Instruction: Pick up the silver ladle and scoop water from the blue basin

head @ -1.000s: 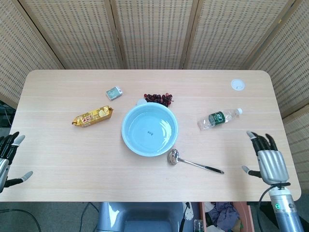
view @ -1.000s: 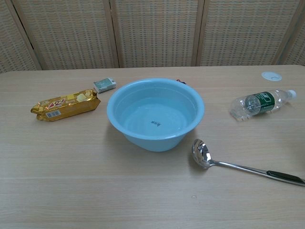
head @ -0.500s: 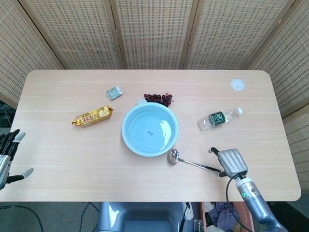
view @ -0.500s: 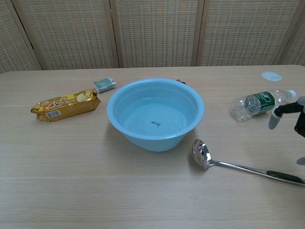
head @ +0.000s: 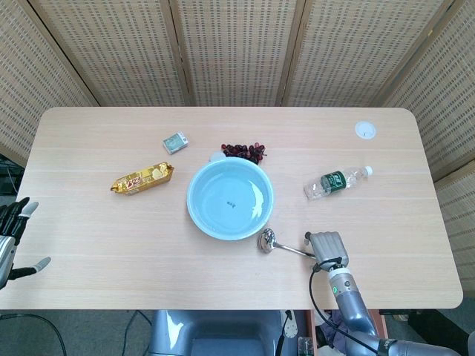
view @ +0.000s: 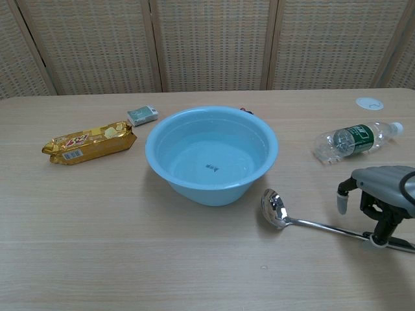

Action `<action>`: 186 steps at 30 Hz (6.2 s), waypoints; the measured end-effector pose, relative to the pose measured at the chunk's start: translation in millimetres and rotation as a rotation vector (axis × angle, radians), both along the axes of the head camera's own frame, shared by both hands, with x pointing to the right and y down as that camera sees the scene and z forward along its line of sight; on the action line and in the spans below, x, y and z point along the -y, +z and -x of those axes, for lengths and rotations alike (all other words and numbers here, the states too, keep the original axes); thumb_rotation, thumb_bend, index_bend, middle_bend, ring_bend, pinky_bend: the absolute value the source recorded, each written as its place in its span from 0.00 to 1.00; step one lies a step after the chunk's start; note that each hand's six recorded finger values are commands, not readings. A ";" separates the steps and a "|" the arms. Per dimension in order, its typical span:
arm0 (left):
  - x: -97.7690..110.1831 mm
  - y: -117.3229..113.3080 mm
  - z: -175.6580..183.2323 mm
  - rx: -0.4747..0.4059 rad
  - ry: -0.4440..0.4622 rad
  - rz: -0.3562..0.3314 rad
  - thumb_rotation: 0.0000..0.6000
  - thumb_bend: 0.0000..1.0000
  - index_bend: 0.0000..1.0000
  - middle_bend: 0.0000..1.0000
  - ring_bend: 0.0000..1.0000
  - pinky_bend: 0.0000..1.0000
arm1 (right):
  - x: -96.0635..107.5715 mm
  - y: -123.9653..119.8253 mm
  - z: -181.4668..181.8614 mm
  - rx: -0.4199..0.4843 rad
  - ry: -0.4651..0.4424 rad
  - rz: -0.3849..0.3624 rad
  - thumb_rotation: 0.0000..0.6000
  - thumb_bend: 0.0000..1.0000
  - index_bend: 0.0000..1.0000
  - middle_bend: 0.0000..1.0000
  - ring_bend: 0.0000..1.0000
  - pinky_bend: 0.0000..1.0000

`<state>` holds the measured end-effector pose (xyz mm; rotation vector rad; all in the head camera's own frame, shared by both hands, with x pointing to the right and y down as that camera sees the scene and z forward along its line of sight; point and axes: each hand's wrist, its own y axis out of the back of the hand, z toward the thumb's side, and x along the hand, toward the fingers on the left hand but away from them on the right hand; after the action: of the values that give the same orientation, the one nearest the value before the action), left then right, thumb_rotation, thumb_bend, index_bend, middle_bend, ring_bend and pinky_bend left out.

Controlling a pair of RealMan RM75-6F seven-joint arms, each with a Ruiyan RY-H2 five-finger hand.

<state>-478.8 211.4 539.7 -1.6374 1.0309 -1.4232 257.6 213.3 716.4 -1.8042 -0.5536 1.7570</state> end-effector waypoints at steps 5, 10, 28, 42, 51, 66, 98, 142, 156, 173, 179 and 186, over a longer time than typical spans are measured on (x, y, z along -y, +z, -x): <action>0.5 -0.1 1.1 -0.001 -0.004 -0.001 1.00 0.00 0.00 0.00 0.00 0.00 | 1.4 6.6 -3.8 -0.017 0.032 0.004 1.00 0.05 0.43 0.89 0.92 1.00; 0.8 0.9 0.7 -0.001 -0.002 0.003 1.00 0.00 0.00 0.00 0.00 0.00 | 1.5 9.7 -9.0 -0.027 0.046 0.008 1.00 0.06 0.44 0.89 0.92 1.00; 0.2 2.1 -0.9 -0.001 0.000 0.006 1.00 0.00 0.00 0.00 0.00 0.00 | 7.1 27.9 -22.5 -0.069 0.062 -0.028 1.00 0.07 0.46 0.89 0.92 1.00; -0.6 3.4 -2.6 0.004 0.006 0.009 1.00 0.00 0.00 0.00 0.00 0.00 | 10.3 28.7 -26.5 -0.052 0.091 -0.015 1.00 0.18 0.47 0.90 0.92 1.00; -0.3 4.1 -2.5 0.003 0.003 0.010 1.00 0.00 0.00 0.00 0.00 0.00 | 15.5 27.5 -26.3 -0.044 0.098 -0.008 1.00 0.25 0.48 0.90 0.92 1.00; -0.9 5.3 -3.7 0.006 0.007 0.016 1.00 0.00 0.00 0.00 0.00 0.00 | 16.4 28.3 -27.1 -0.041 0.104 -0.013 1.00 0.26 0.49 0.90 0.92 1.00; -1.5 6.5 -4.7 0.012 0.006 0.016 1.00 0.00 0.00 0.00 0.00 0.00 | 6.1 38.2 -29.1 -0.024 0.104 0.026 1.00 0.30 0.50 0.90 0.92 1.00; -0.6 5.8 -3.8 0.006 0.004 0.015 1.00 0.00 0.00 0.00 0.00 0.00 | 16.3 -19.1 -50.5 0.066 0.024 -0.050 1.00 0.61 0.71 0.91 0.93 1.00; -0.2 6.6 -5.1 0.009 0.006 0.016 1.00 0.00 0.00 0.00 0.00 0.00 | 17.3 -57.7 -52.6 0.089 -0.072 -0.106 1.00 0.61 0.71 0.91 0.93 1.00; 6.5 6.4 -5.2 0.003 0.008 0.007 1.00 0.00 0.00 0.00 0.00 0.00 | 79.3 -107.8 -2.8 0.063 -0.175 -0.201 1.00 0.61 0.72 0.91 0.93 1.00; 9.0 9.8 -6.3 0.003 0.008 0.017 1.00 0.00 0.00 0.00 0.00 0.00 | 118.0 -116.2 20.7 0.032 -0.159 -0.219 1.00 0.62 0.72 0.91 0.93 1.00; 12.6 15.0 -6.2 0.008 0.003 0.033 1.00 0.00 0.00 0.00 0.00 0.00 | 157.5 -115.5 61.1 -0.026 -0.172 -0.227 1.00 0.65 0.72 0.92 0.96 1.00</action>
<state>-472.6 198.8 554.7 -1.6552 1.0053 -1.4506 196.5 55.8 601.0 -1.6195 -0.5469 1.5347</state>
